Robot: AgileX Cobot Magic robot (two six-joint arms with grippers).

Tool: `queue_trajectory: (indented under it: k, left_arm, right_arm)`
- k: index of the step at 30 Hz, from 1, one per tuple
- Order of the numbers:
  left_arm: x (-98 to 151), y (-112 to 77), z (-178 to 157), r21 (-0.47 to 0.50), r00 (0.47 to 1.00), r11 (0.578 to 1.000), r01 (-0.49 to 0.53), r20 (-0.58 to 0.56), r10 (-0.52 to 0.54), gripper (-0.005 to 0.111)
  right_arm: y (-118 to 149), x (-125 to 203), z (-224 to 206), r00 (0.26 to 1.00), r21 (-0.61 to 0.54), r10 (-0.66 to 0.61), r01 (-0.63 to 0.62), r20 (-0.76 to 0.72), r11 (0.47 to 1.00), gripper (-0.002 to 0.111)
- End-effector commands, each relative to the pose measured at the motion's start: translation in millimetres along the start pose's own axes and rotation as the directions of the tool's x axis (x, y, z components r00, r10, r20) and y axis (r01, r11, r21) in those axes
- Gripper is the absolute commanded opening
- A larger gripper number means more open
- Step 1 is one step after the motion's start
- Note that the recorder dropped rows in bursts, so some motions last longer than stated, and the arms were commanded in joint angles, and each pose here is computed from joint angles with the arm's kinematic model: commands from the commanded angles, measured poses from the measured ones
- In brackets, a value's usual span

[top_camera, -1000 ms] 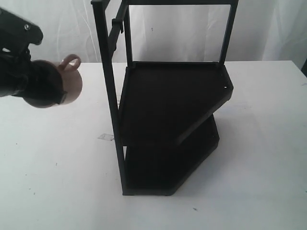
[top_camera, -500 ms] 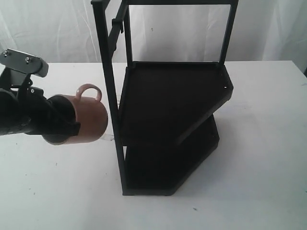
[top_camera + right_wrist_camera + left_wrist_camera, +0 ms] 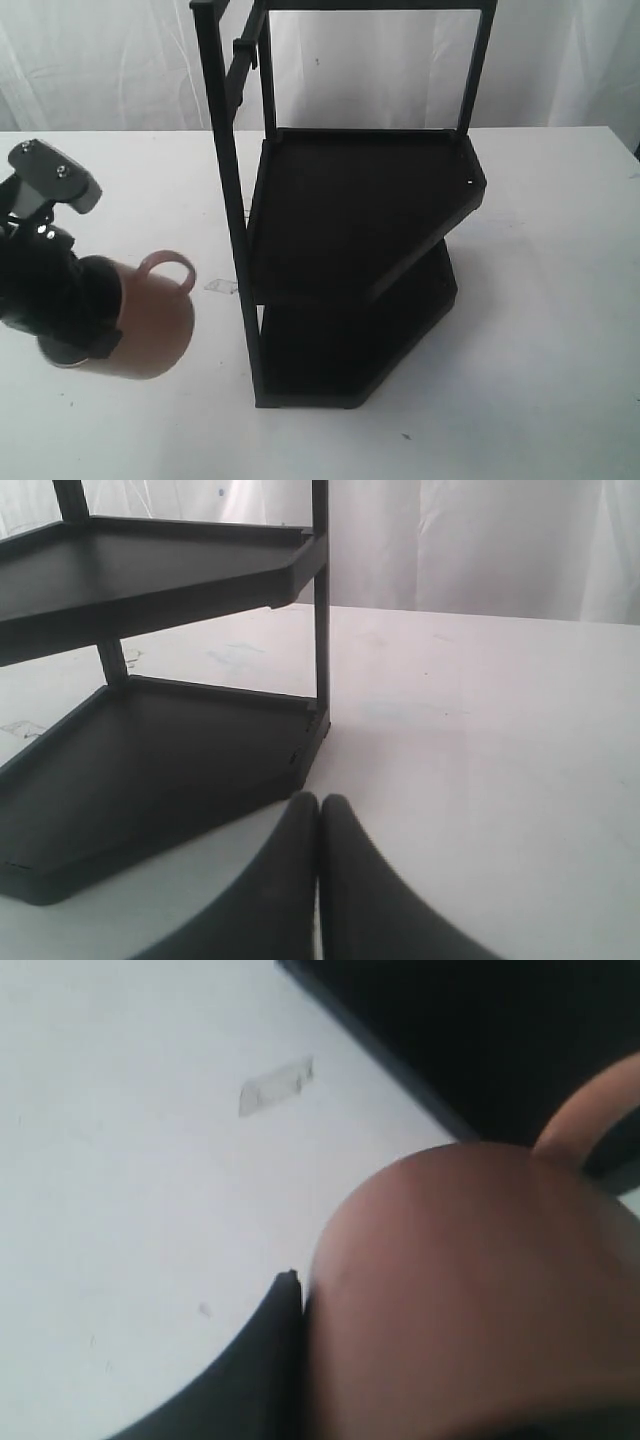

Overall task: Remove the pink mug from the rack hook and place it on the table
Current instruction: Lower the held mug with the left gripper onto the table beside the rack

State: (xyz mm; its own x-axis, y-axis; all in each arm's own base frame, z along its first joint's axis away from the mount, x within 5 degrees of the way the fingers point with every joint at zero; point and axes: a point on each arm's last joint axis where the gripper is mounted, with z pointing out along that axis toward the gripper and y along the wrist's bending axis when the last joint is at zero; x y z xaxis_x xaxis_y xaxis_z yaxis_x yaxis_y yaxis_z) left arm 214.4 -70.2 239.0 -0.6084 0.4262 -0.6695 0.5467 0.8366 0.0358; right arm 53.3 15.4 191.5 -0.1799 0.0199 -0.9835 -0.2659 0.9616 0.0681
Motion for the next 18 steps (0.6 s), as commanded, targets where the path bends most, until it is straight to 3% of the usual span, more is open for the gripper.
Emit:
queue_trajectory:
  k: [1, 9, 18]
  left_arm:
    - [3.8, 9.9, -11.2, -0.101, 0.982, 0.992, 0.076, -0.164, -0.092, 0.0]
    - [-21.7, 17.3, -18.7, -0.095, 0.961, 0.993, 0.075, -0.259, -0.098, 0.0]
    - [-66.1, 39.1, 21.9, -0.079, 0.939, 0.994, 0.079, -0.329, -0.1, 0.0]
  right_arm:
    - [-0.3, 0.4, -0.1, 1.0, 0.004, -0.007, 0.007, 0.012, 1.0, 0.0]
    - [-0.3, 0.4, -0.1, 1.0, 0.004, -0.007, 0.007, 0.012, 1.0, 0.0]
    - [-0.3, 0.4, -0.1, 1.0, 0.004, -0.007, 0.007, 0.012, 1.0, 0.0]
